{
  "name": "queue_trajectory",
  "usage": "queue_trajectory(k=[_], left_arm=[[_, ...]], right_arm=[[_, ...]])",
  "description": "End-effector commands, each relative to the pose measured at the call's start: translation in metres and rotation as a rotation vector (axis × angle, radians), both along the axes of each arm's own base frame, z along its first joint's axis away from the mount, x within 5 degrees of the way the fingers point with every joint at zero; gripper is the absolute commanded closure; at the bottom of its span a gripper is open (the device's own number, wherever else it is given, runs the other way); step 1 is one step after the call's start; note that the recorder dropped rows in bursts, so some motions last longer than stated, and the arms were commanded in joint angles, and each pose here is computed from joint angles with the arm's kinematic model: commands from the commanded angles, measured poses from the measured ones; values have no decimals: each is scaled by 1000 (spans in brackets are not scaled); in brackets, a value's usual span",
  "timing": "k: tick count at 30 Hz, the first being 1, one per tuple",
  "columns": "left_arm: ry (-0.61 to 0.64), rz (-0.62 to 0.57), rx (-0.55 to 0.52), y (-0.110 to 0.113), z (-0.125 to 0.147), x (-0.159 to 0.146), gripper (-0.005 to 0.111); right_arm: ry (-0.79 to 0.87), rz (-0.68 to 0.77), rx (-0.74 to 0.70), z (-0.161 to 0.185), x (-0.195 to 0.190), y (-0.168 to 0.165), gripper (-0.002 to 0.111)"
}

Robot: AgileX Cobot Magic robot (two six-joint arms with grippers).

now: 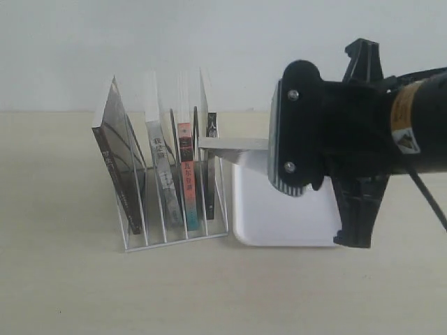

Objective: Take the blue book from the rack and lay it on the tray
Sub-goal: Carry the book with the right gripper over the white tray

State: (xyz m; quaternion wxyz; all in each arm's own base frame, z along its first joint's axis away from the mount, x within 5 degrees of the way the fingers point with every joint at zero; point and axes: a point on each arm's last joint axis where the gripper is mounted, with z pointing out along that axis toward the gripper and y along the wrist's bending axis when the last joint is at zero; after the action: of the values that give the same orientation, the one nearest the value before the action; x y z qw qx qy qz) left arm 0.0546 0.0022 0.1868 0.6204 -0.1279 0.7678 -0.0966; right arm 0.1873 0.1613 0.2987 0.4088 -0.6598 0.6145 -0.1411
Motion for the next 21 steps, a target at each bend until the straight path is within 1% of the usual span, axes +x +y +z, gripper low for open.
queue_trajectory(k=[1,4,5,10,15,17,21], left_arm=[[-12,-1,3,0,0,0,103],[-12,-1,3,0,0,0,103],[-12,-1,3,0,0,0,103],[-12,-1,3,0,0,0,103],[-12,-1,3,0,0,0,103],[-12,-1,3,0,0,0,103],[-12,-1,3,0,0,0,103]], right_arm=[[-95,65,80,11,-12,-7,108],[-77,63,79,4,-13,-7,108],[-67,69,84,-3,-11,-5,108],[-44,26,105,-22,5,-10,108],[-61,-21,143,-27,21,-19,108],[-70,-23,165,-29,27,-19,108],[-54,-4,154,-40,33,-13,108]])
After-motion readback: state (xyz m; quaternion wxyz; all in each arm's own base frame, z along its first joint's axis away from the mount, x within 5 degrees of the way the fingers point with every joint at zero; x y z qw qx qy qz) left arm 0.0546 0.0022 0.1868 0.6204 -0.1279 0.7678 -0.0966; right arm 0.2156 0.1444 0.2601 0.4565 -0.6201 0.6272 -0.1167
